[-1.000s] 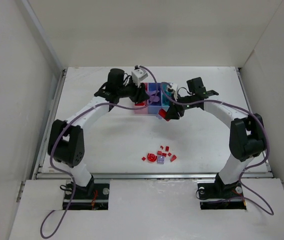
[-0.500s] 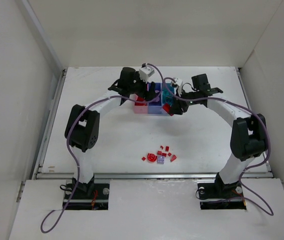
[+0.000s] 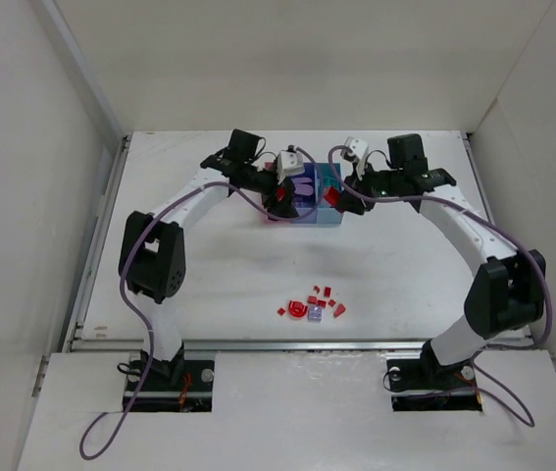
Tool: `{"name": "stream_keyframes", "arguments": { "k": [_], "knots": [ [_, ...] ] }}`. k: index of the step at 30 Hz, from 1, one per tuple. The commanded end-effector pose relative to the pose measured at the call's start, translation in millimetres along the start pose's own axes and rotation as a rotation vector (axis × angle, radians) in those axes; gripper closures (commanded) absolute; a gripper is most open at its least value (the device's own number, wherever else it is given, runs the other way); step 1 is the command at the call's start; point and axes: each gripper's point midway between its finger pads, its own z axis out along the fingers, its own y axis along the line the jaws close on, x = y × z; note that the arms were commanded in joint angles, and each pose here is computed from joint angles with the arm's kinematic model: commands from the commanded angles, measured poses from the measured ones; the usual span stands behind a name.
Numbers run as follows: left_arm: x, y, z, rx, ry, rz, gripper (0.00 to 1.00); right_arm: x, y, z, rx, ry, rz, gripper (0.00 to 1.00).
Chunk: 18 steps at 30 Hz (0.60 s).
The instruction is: Sort the legos into containers by color
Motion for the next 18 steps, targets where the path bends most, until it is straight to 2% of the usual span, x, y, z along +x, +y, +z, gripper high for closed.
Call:
{"name": "stream_keyframes", "arguments": {
  "k": [1,3,6,10,13,15,17,18],
  "knots": [
    [-43,-60,-36,0.203,-0.091,0.223,0.12,-40,20,-15,0.010,-0.075,-0.141,1.00],
    [-53,-71,-37,0.241,-0.131,0.226,0.10,-52,36,-15,0.006,-0.108,-0.220,1.00],
    [-66,-84,-41,0.274,-0.170,0.233,0.07,-54,47,-16,0.016,-0.114,-0.259,1.00],
    [-74,-91,-35,0.275,-0.164,0.234,0.00,-58,55,-9,-0.008,-0.116,-0.273,1.00],
    [-78,-87,-31,0.236,-0.153,0.198,0.00,-61,65,-5,-0.041,-0.112,-0.286,1.00],
    [-76,-91,-28,0.247,-0.151,0.190,0.07,-59,67,-1,-0.054,-0.105,-0.285,1.00],
    [-76,-91,-28,0.248,-0.150,0.180,0.21,-59,67,-1,-0.054,-0.105,-0.285,1.00],
    [-76,-92,-28,0.249,-0.149,0.171,0.32,-59,69,-1,-0.063,-0.109,-0.285,1.00]
  ]
}}
